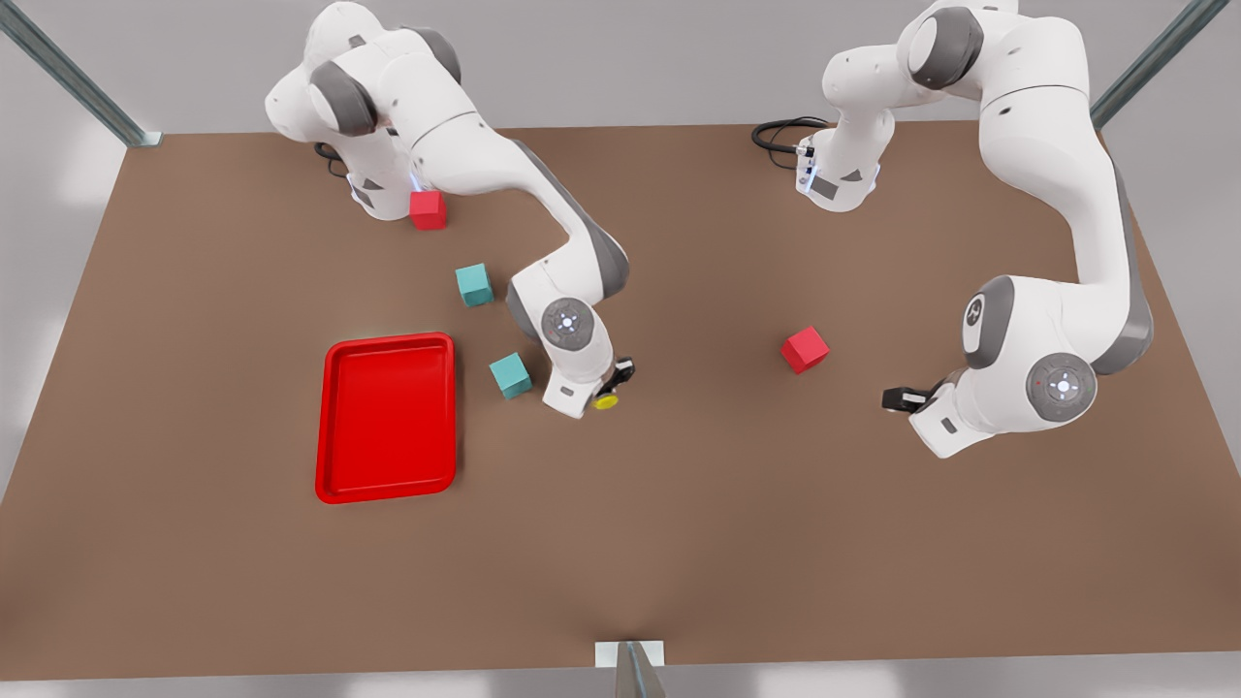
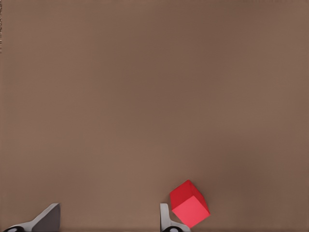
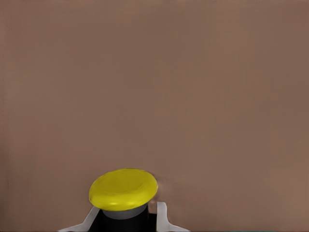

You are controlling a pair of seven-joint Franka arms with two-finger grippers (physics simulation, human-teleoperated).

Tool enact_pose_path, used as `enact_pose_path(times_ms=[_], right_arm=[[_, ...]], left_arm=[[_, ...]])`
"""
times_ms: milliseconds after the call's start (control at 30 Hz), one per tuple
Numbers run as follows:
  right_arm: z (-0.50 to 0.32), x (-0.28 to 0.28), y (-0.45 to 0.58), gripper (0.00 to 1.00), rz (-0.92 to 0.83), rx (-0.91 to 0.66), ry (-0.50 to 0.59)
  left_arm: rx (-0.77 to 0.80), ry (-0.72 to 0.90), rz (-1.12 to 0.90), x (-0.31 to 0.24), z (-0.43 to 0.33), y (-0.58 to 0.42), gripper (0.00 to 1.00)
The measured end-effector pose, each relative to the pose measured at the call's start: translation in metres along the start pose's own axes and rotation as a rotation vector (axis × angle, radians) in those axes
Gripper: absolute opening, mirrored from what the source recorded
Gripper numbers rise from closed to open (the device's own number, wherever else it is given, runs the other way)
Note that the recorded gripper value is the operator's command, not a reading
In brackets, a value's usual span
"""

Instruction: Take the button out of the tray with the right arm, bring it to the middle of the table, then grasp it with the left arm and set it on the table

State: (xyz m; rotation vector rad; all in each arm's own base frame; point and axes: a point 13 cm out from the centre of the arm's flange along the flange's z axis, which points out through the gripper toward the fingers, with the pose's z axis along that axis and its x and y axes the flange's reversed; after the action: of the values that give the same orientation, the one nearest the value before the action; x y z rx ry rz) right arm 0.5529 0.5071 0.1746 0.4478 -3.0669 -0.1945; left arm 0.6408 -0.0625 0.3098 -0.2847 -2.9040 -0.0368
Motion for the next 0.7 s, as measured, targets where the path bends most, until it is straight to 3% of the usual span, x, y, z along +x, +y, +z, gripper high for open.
enact_pose_path(times_ms=[367, 400, 433, 600, 700], right_arm=[[0.077, -0.04, 0.053, 0.35, 0.224, -0.083, -0.028], [0.076, -0.043, 0.055, 0.87, 0.247, -0.089, -0.038], [0.075, -0.045, 0.055, 1.0, 0.273, -0.092, -0.046], [-0.001, -0.077, 0.046, 1.0, 0.444, -0.181, -0.117], [-0.039, -0.083, 0.01, 1.0, 0.571, -0.224, -0.101]], left_arm=[[-0.006, -0.006, 0.003, -0.003, 0.001, 0.0, 1.0], [-0.006, -0.006, 0.004, -0.003, 0.001, 0.0, 1.0], [-0.006, -0.005, 0.004, -0.003, 0.002, 0.0, 1.0], [-0.007, -0.004, 0.004, -0.003, 0.003, 0.0, 1.0], [-0.006, -0.005, 0.005, -0.004, 0.003, -0.001, 1.0]])
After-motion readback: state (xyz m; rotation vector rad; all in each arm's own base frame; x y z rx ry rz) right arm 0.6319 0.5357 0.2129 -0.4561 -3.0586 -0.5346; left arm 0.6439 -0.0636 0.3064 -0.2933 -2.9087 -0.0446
